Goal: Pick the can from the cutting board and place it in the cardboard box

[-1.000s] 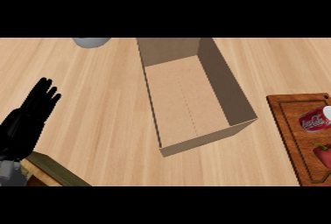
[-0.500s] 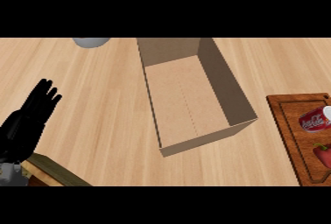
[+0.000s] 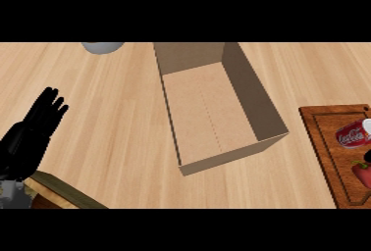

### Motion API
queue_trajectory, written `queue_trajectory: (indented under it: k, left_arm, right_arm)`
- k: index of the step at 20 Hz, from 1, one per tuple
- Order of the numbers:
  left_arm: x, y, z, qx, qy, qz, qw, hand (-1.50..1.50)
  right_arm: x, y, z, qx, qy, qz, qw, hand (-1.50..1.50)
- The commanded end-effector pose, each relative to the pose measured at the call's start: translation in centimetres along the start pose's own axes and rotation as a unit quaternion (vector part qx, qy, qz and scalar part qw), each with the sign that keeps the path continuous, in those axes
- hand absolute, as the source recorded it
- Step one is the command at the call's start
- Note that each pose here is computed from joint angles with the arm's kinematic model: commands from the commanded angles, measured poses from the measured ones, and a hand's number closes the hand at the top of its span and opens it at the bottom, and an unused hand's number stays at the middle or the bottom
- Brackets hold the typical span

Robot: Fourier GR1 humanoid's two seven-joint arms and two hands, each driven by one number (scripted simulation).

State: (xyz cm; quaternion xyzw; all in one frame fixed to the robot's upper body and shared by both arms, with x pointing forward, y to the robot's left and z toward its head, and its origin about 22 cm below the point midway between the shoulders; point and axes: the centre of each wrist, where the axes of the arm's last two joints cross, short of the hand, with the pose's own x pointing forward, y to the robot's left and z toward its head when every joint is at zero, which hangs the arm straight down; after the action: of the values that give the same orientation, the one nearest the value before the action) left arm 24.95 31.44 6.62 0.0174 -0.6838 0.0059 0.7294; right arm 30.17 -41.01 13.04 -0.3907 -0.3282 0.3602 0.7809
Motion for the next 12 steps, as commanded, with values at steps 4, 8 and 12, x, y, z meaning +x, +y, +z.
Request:
queue_trajectory:
  k: [4, 8, 12]
  left_arm:
    - [-2.0, -0.4, 0.0, 0.008, 0.031, 0.007, 0.9995, 0.0]
    - [-1.6, 1.2, 1.2, 0.013, 0.028, 0.004, 0.9995, 0.0]
    - [-2.0, -0.4, -0.9, 0.023, 0.032, 0.002, 0.9992, 0.0]
  right_arm:
    - [1.8, -1.7, -1.3, 0.007, 0.018, 0.011, 1.0, -1.5]
    - [0.3, 2.2, -1.7, 0.013, 0.017, 0.002, 1.0, -1.5]
    - [-1.1, 1.2, -1.7, 0.037, 0.022, 0.025, 0.999, -1.5]
